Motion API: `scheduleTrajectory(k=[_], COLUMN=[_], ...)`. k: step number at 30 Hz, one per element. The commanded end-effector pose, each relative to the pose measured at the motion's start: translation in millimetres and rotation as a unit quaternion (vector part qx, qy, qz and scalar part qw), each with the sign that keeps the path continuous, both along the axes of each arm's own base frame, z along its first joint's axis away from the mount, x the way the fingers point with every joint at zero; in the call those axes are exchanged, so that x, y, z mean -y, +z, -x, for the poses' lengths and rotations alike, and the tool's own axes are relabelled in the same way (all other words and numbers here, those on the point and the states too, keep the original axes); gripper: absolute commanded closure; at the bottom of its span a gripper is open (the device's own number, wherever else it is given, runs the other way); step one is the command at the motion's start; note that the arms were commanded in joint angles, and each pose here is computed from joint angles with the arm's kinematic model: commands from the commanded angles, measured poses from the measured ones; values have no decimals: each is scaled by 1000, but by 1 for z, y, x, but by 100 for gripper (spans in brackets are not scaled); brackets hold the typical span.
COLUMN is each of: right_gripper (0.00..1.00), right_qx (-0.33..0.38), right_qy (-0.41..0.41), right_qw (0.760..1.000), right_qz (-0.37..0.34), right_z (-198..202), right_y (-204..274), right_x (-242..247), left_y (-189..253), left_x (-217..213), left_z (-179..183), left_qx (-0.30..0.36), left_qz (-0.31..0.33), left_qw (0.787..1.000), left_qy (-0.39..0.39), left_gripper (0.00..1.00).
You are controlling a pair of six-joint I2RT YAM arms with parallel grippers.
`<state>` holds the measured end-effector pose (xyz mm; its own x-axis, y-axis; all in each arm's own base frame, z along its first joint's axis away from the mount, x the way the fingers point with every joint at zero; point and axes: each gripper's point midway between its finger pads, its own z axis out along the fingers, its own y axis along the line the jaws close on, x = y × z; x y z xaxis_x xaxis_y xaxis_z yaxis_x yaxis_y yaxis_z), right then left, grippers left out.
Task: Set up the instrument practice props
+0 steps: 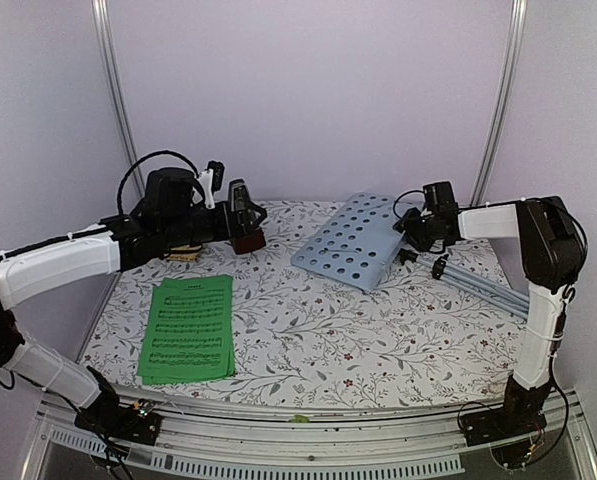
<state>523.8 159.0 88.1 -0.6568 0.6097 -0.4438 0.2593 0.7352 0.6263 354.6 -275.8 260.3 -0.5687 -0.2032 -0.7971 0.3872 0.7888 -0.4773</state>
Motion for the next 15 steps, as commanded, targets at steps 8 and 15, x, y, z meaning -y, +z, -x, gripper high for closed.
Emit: scheduleTrajectory(k=[8, 15], right_gripper=[58, 86], right_qx=[6, 24], right_qy=[41, 72], right_qw=[992, 975], right_qz=[-119, -207], right_z=[-1, 5], right_y=[-6, 30], right_x=[-26, -43], left_y=[17, 12], left_x=[9, 0], left_z=[19, 36], left_qx=[22, 27], left_qz=[72, 120], left_qw=[997, 992], left_qy=[-32, -33], left_gripper=[5, 5])
